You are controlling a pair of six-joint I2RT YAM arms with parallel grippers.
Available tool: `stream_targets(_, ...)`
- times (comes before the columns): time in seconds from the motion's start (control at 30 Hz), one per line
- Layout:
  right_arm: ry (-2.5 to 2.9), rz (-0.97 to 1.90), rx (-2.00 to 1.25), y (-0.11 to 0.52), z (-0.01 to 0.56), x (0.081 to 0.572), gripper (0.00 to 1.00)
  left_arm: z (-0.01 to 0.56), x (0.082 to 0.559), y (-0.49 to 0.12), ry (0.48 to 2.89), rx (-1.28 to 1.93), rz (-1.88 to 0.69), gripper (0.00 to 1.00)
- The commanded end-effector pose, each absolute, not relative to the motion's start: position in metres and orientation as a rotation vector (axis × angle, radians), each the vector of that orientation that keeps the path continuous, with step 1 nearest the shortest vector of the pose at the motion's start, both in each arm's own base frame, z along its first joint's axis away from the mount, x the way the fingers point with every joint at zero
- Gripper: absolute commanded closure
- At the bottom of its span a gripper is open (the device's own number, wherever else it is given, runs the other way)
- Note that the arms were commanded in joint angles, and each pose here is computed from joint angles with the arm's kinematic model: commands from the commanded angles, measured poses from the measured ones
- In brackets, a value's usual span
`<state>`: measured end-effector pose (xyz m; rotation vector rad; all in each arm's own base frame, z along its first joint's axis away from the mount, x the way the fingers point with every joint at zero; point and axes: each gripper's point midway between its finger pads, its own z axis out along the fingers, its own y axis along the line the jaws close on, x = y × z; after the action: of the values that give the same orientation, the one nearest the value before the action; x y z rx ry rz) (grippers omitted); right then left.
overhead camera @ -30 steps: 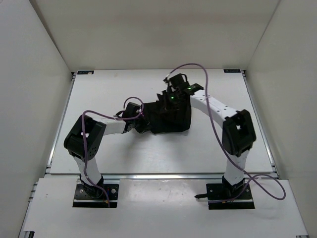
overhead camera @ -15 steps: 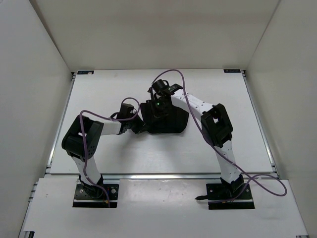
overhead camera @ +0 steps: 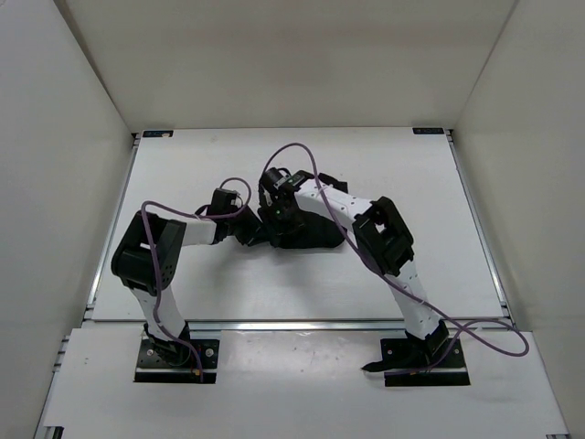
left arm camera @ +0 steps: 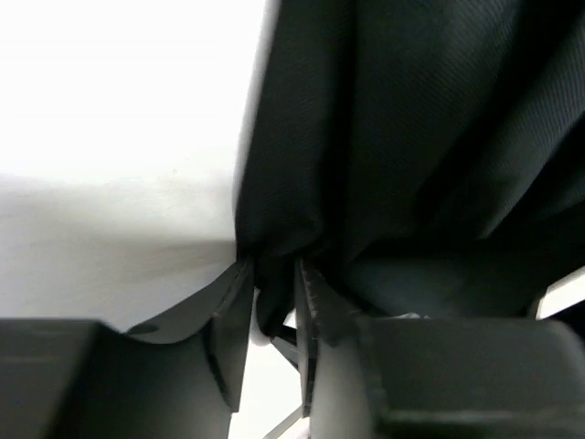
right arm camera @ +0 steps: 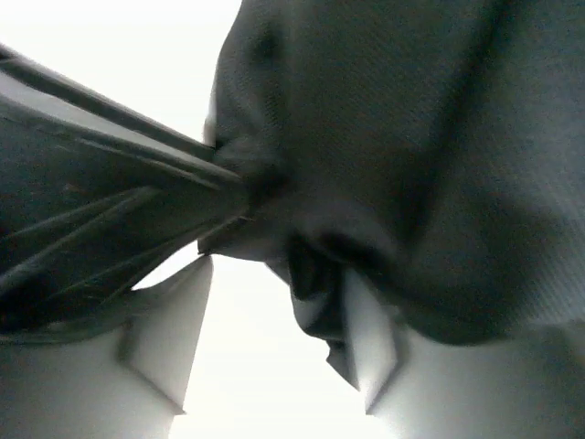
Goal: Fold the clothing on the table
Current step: Fold the skirt
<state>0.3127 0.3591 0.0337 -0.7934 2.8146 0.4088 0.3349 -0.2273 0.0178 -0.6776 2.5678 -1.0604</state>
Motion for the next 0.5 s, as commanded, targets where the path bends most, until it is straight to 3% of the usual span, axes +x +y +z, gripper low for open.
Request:
stream_targets(0.0,2.717,0.328,-0.713,0.356,0.067,0.334,0.4,0.011,0.321,-0.213,2.615,-0.703,-0.97,0.61)
stream_targets(0.13,2.627,0.366,-0.546,0.342,0.132,0.358,0.0,0.036,0.32,-0.2,2.578,-0.719,-0.999,0.56)
stream_targets(0.33,2.554,0.506,-0.392,0.318,0.199,0.352,0.02,0.059,0.306,-0.176,2.573,-0.719,-0.994,0.51)
stream_targets(0.37,2.543,0.516,-0.368,0.312,0.206,0.347,0.16,0.062,0.302,-0.171,2.568,-0.718,-0.976,0.51)
stream_targets(0.4,2.551,0.528,-0.352,0.301,0.21,0.34,0.2,0.063,0.295,-0.169,2.574,-0.722,-0.966,0.52)
stream_targets(0.43,2.572,0.525,-0.32,0.296,0.205,0.338,0.01,0.063,0.292,-0.166,2.573,-0.711,-0.971,0.52)
stream_targets(0.47,2.562,0.524,-0.317,0.29,0.211,0.33,0.01,0.064,0.287,-0.163,2.572,-0.718,-0.974,0.51)
